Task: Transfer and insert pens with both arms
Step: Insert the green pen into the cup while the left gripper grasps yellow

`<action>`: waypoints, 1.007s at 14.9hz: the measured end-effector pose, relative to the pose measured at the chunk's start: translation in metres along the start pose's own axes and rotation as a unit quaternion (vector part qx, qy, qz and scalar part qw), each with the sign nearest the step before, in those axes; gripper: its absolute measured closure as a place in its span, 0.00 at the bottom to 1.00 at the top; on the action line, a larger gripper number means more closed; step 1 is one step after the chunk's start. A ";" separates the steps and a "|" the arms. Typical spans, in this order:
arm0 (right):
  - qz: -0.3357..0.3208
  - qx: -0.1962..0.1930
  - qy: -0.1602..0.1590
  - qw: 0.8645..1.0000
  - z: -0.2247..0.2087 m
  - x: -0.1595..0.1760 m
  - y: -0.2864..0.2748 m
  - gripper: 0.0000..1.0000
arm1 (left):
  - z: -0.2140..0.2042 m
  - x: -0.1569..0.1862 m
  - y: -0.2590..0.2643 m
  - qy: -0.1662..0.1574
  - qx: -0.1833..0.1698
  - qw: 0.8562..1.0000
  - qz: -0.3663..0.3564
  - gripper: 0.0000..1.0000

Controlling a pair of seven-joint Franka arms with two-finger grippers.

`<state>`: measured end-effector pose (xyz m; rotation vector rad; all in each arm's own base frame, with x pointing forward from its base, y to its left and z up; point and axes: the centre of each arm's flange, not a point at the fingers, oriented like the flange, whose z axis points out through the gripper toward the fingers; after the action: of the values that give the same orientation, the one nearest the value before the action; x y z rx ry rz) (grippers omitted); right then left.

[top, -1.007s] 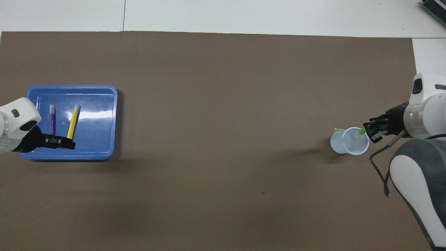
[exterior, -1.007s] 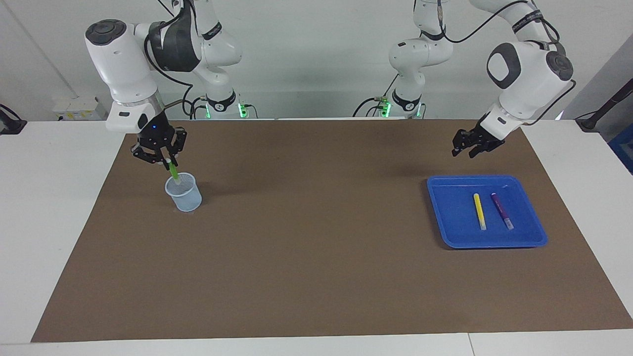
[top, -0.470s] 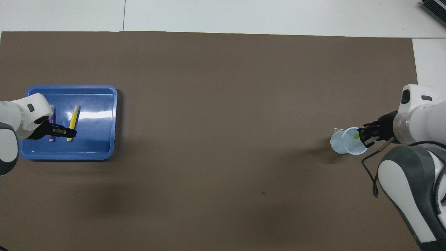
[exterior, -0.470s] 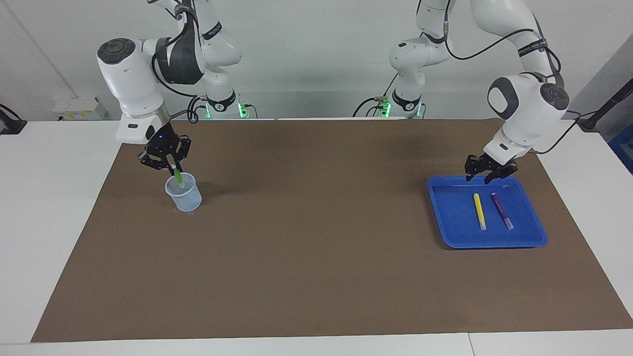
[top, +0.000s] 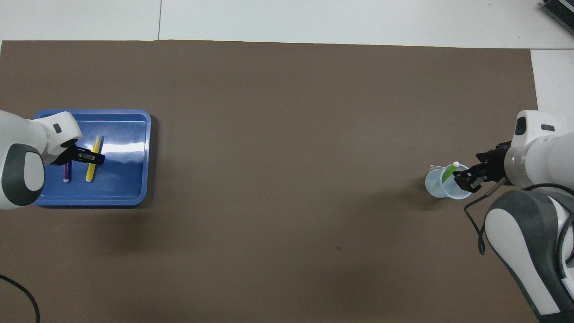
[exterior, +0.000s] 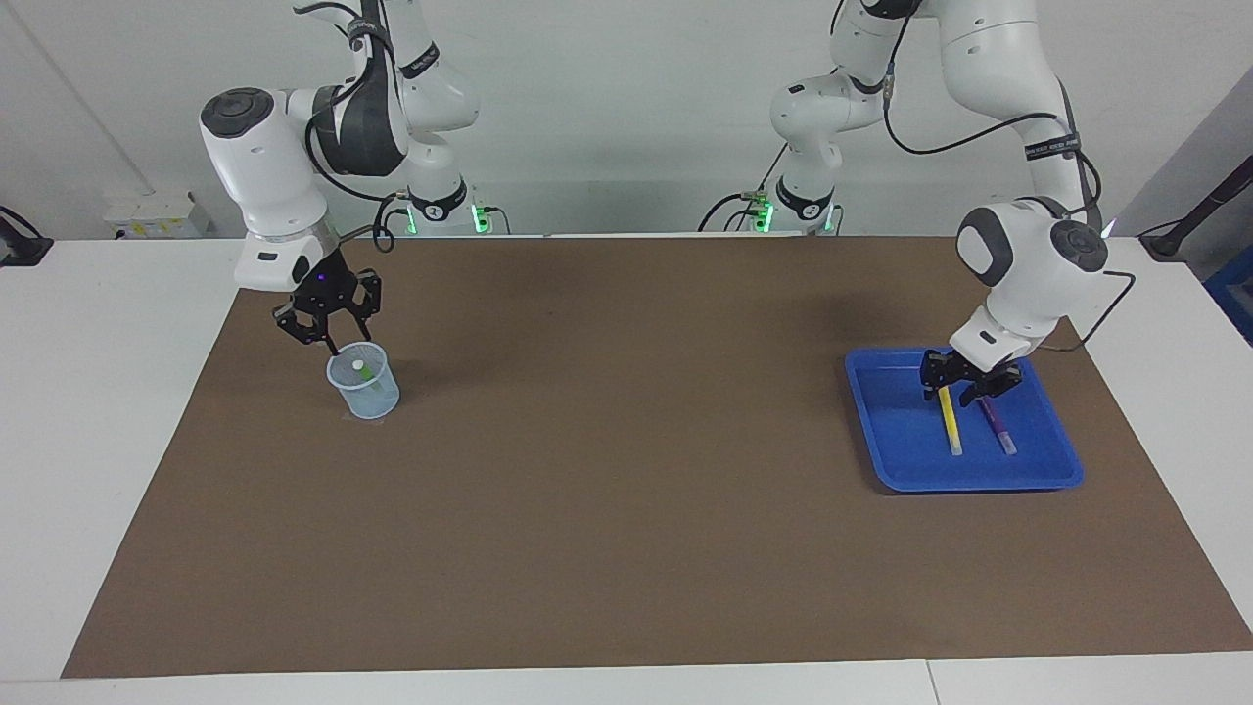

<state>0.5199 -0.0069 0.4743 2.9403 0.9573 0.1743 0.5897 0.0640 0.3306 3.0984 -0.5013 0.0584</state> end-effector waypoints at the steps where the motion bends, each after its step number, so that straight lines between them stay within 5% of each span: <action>1: -0.004 -0.003 0.004 1.000 -0.006 0.004 -0.003 0.15 | 0.002 0.004 -0.002 0.003 0.002 1.000 0.001 0.40; 2: -0.011 -0.005 0.007 1.000 -0.017 0.010 -0.007 0.02 | 0.004 0.006 -0.004 0.007 0.003 1.000 0.001 0.40; 6: 0.005 0.015 0.012 1.000 -0.091 0.046 -0.045 0.00 | 0.018 0.010 -0.011 0.016 0.015 1.000 0.006 0.40; 9: 0.074 0.099 0.035 0.992 -0.136 0.059 -0.072 0.00 | 0.031 0.009 -0.016 0.013 0.016 1.000 0.007 0.40; 13: 0.131 0.138 0.041 0.981 -0.164 0.060 -0.078 0.00 | 0.031 0.010 -0.014 0.015 0.016 1.000 0.009 0.83; 15: 0.158 0.141 0.040 0.976 -0.166 0.065 -0.085 0.00 | 0.031 0.010 -0.014 0.015 0.016 1.000 0.009 0.83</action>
<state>0.5025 0.1017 0.6383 3.3587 0.5512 0.1836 0.6051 0.0734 0.3001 3.1187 -0.5330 0.1122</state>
